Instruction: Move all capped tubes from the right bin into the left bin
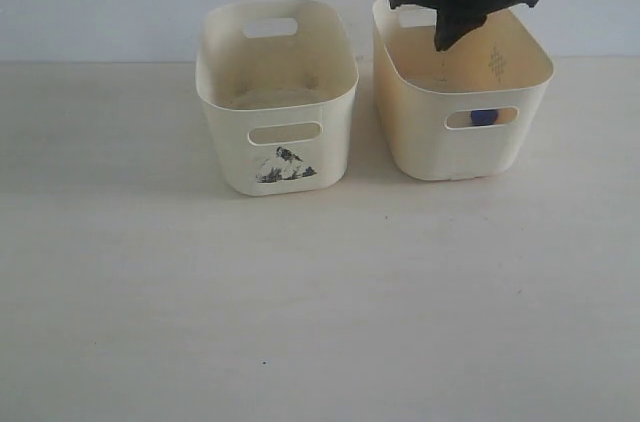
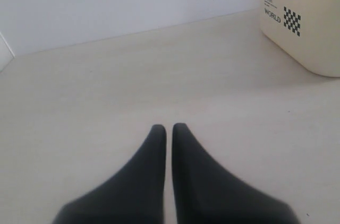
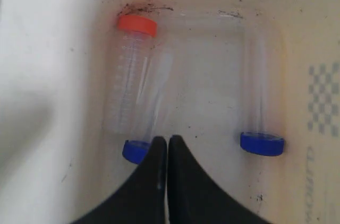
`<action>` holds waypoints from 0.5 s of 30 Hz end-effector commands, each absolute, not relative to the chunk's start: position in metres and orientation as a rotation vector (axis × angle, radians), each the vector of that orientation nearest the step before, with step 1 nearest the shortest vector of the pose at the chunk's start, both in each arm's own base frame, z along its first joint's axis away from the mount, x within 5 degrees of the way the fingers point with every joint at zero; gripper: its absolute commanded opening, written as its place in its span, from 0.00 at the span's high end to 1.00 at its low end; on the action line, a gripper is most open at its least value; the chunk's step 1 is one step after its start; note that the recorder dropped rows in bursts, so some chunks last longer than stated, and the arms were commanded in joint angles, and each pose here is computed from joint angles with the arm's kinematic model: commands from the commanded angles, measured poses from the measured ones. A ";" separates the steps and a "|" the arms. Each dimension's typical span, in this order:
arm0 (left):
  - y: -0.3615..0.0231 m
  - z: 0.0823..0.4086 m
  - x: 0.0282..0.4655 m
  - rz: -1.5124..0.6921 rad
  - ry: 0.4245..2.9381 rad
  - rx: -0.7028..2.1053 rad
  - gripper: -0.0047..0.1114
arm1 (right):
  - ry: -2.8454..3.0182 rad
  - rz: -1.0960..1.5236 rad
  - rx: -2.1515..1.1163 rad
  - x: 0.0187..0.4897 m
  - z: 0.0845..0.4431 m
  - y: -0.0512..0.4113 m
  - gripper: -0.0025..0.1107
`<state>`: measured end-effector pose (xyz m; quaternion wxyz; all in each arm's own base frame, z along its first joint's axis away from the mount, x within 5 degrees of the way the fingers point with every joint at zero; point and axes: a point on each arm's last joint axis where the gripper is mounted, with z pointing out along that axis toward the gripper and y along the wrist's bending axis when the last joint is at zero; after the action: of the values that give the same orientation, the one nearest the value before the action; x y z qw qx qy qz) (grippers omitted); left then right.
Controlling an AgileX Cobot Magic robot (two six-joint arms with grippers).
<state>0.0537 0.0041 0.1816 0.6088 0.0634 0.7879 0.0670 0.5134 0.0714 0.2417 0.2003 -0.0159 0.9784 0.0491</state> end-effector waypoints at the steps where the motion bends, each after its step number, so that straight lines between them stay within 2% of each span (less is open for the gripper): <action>1: 0.004 0.183 0.054 0.144 1.813 0.137 0.92 | 2.749 0.121 -0.031 0.517 0.232 0.067 0.98; 7: 0.004 0.183 0.054 0.144 1.813 0.137 0.92 | 2.802 0.114 -0.027 0.522 0.204 0.066 0.98; 15: 0.004 0.183 0.054 0.144 1.813 0.137 0.92 | 2.823 0.110 0.001 0.525 0.193 0.057 0.98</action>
<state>0.0537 0.0041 0.1816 0.6088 0.0634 0.7879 0.0670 0.5227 0.0684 0.1946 0.1572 -0.0095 0.9865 0.0446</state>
